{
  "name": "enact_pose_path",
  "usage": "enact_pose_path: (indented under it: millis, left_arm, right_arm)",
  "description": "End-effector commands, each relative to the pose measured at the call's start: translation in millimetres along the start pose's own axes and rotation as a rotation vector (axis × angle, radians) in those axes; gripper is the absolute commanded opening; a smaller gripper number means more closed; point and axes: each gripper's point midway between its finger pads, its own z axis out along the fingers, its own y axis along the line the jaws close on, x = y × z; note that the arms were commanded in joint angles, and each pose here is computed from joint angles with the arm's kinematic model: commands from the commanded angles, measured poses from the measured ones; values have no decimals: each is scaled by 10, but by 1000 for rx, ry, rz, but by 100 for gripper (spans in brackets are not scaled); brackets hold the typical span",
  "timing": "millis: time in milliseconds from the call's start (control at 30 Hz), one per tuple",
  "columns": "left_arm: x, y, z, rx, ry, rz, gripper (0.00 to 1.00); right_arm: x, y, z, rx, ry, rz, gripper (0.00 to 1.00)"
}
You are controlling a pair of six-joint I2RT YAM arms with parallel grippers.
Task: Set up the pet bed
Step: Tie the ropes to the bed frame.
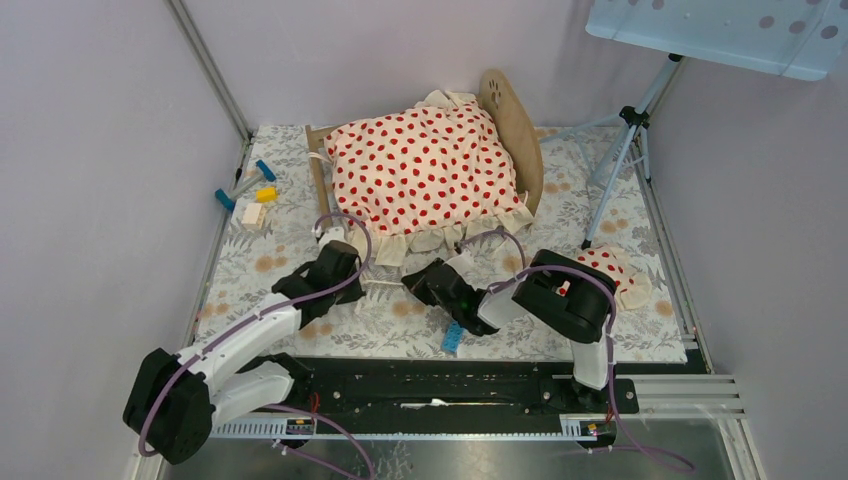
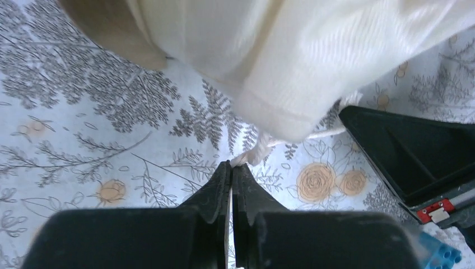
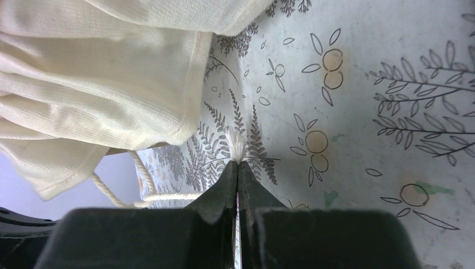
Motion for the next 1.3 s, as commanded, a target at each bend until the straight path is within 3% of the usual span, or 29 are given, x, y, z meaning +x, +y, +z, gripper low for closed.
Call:
enact_pose_path:
  millis: [0,567,900,1267]
  left_arm:
    - [-326,106,-101,-86,-83,7,0]
    - [-894,372,-163,-150,-138,-16,0]
    - [-1076,754,-186,-204,-151,-153,0]
    - [-1258,1008,-213,-221,-173,-211,0]
  right_arm:
    - [-274,52,-25,18,-107,-5,0]
    - [-770,-198,-80,122,-248,-37,0]
    - [-879,-254,-53,134,-252,-44,0]
    - [-1142,-521,-179,237,-331,-41,0]
